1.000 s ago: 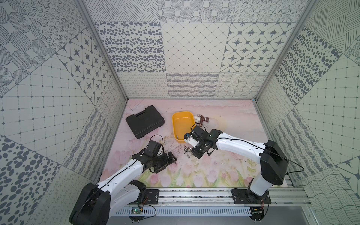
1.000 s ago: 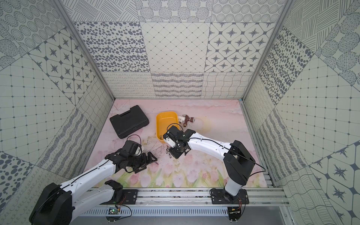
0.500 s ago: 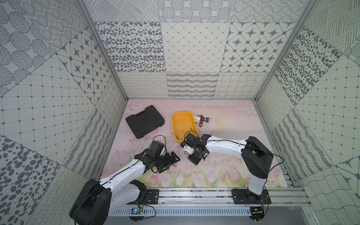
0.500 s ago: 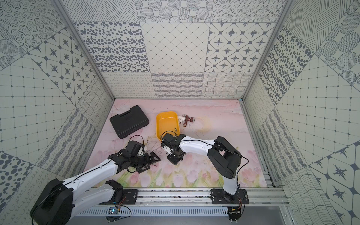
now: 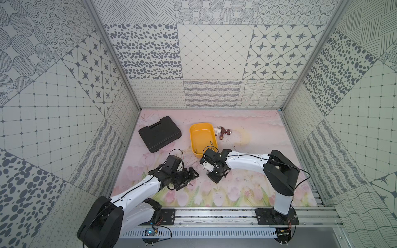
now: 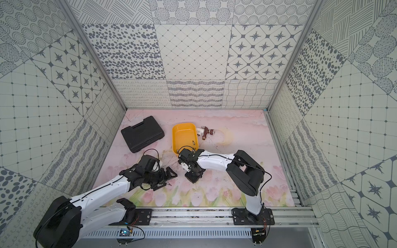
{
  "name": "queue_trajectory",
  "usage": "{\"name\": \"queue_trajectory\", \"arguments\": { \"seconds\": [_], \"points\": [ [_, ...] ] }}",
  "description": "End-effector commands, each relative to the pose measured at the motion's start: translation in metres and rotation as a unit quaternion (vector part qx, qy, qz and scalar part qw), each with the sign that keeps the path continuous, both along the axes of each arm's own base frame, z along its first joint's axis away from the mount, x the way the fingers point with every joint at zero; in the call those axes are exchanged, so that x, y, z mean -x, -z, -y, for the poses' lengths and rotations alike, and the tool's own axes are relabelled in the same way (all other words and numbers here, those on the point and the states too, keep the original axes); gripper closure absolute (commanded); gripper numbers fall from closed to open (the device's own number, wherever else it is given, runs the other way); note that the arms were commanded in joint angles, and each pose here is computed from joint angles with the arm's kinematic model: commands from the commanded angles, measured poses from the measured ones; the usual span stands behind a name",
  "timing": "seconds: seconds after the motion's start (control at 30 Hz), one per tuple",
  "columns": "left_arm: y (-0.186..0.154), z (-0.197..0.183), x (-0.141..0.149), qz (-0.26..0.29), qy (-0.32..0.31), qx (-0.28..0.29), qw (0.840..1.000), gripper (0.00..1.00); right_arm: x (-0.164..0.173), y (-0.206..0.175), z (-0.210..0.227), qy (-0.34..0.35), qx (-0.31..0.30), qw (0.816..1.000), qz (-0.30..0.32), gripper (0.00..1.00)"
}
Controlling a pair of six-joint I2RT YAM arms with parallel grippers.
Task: Put the bit on the desktop into the storage box
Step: Place the screwdriver bit at the center of the board, then pick up the screwdriver bit from the center of the board.
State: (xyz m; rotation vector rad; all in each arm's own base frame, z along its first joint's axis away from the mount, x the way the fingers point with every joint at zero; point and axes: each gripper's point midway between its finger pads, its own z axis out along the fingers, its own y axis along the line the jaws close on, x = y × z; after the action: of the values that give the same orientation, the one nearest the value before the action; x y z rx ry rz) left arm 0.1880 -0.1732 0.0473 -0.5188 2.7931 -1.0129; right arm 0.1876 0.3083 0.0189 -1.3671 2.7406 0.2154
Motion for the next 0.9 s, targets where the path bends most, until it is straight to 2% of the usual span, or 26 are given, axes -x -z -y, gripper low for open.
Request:
{"name": "queue_trajectory", "arguments": {
  "seconds": [0.0,0.37,0.87],
  "points": [
    [0.015,-0.012,0.013,-0.033,-0.006,-0.034,0.999,0.01,0.009,0.01,0.014,0.0,0.029,1.0,-0.008,0.74],
    [0.015,-0.012,0.012,-0.032,-0.003,-0.038,0.999,0.01,0.022,0.014,0.025,0.001,0.048,0.999,-0.014,0.72],
    [0.013,-0.014,0.011,-0.028,-0.001,-0.044,0.999,0.01,0.024,-0.001,0.022,-0.003,0.046,0.999,0.009,0.72]
  ]
}}
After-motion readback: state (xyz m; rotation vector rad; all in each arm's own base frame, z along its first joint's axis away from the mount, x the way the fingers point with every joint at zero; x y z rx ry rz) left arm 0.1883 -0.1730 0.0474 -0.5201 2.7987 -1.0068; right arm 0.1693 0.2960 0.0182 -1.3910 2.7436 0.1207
